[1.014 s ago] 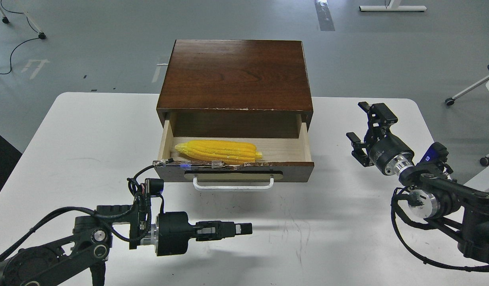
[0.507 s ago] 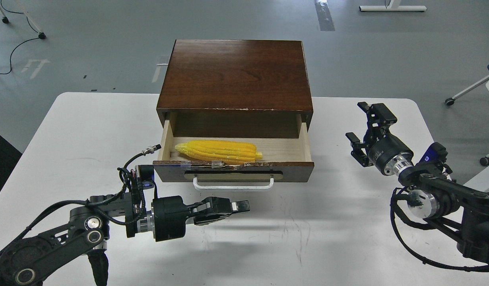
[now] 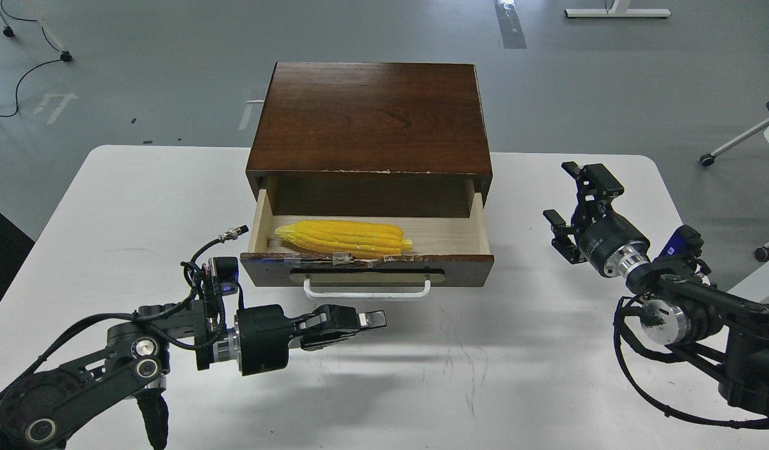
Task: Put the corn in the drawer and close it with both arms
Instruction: 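Bring the left gripper up against the drawer front below the handle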
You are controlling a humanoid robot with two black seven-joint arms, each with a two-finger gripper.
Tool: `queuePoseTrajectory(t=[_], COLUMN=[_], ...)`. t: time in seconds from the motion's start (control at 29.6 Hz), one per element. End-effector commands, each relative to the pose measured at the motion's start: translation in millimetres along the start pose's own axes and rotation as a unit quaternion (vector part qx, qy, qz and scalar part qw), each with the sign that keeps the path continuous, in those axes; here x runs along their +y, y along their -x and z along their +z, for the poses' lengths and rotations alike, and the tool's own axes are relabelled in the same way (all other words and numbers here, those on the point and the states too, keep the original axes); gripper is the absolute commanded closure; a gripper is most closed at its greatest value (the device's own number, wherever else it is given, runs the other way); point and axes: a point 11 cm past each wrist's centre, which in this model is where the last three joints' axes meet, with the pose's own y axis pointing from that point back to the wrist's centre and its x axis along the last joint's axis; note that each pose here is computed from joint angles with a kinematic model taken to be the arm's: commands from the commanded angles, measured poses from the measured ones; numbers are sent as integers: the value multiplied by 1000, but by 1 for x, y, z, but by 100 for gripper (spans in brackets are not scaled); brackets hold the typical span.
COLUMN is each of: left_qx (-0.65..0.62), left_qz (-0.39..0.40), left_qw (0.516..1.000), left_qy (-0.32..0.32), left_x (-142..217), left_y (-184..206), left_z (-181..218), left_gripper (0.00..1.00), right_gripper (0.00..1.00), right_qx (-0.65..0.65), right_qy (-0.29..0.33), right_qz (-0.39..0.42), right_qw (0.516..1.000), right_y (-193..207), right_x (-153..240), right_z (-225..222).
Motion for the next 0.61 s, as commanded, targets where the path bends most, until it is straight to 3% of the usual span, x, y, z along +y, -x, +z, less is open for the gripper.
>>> queuePoseTrajectory(t=[0.0, 0.57], left_qx=[0, 5], left_qz=[4, 14], left_qw=[1000, 1000], left_qy=[-2, -2], left_x=[1, 3], left_y=[-3, -8], left_z=[-2, -2], left_gripper=[100, 100], right_gripper=[0, 0], right_qx=[-1, -2], right_qy=[2, 4], right_qz=[0, 1], right_qw=[1000, 1000], right_y=[0, 0], right_x=[1, 2], right_z=[2, 4])
